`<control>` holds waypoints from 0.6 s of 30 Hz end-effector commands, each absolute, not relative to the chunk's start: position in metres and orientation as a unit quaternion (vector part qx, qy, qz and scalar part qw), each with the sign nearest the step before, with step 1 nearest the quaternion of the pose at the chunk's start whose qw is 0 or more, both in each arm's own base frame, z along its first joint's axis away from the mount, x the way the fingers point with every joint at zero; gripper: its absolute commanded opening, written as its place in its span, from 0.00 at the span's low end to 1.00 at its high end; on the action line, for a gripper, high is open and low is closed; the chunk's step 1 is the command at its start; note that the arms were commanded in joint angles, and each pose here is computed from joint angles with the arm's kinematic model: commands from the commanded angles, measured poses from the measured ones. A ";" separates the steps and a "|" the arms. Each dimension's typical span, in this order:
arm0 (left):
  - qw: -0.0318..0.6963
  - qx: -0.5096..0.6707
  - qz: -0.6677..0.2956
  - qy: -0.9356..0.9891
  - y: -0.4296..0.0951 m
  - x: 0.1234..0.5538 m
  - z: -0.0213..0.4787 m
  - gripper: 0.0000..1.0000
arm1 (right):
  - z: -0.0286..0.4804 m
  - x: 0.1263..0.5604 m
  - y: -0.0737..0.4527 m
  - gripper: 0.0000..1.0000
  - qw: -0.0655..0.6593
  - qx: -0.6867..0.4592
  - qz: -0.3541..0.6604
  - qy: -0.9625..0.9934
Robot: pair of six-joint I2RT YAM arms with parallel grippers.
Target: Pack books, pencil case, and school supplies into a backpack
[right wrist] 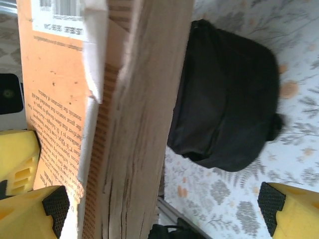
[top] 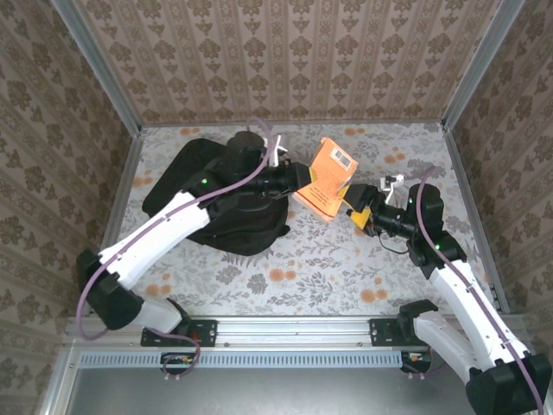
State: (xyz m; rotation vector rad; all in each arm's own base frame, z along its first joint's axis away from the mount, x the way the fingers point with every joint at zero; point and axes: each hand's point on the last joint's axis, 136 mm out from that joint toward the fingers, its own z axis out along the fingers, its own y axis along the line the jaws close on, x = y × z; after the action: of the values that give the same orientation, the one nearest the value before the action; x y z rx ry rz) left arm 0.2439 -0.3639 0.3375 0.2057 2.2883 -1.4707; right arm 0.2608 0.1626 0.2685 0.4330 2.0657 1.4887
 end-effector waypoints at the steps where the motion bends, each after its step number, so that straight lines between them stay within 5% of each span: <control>1: 0.250 0.076 -0.555 0.790 -0.356 0.244 0.363 0.00 | 0.311 0.266 0.176 1.00 0.306 0.139 0.590 0.734; 18: 0.258 0.047 -0.633 0.729 -0.341 0.213 0.399 0.00 | 0.356 0.289 0.207 0.96 0.363 0.144 0.674 0.627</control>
State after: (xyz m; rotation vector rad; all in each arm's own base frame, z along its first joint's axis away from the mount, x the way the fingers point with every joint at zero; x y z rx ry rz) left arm 0.2225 -0.3457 0.3615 0.1127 2.1220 -1.6338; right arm 0.2837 0.2122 0.3309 0.3523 1.7785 1.6885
